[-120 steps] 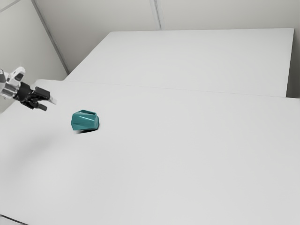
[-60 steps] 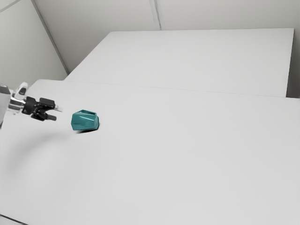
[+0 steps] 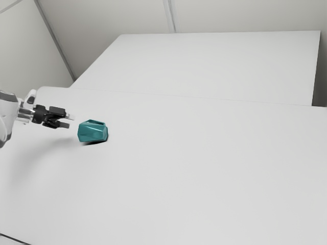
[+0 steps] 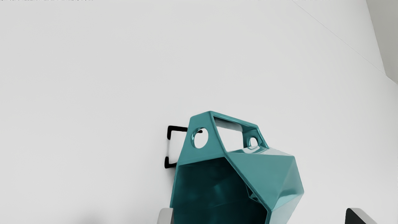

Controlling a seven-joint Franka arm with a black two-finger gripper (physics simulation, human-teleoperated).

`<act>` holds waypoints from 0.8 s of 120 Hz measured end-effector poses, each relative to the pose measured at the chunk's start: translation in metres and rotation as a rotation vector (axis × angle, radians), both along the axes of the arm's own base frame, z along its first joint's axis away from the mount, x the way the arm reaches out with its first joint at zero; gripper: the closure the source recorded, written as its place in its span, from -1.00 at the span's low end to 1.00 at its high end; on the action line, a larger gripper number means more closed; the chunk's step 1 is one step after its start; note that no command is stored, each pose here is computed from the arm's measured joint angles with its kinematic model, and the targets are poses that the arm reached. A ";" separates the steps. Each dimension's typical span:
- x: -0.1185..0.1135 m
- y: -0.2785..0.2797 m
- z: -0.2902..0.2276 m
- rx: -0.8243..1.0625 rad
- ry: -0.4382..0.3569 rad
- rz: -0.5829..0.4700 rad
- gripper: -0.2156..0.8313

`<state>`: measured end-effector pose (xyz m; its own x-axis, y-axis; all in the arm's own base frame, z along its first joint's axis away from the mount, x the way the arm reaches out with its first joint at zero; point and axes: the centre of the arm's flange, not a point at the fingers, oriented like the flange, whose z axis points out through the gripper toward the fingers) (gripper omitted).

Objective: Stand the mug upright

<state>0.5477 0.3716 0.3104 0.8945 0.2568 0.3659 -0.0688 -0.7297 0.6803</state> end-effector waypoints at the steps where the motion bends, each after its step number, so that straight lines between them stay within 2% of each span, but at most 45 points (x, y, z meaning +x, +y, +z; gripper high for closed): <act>1: 0.000 0.000 0.000 0.000 -0.001 -0.001 -0.59; 49: 0.013 -0.024 -0.019 -0.051 -0.024 -0.033 -0.59; 96: 0.019 -0.037 -0.033 -0.106 0.011 -0.022 -0.59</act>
<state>0.5669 0.3346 0.2771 0.9043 0.2736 0.3276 -0.0761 -0.6519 0.7545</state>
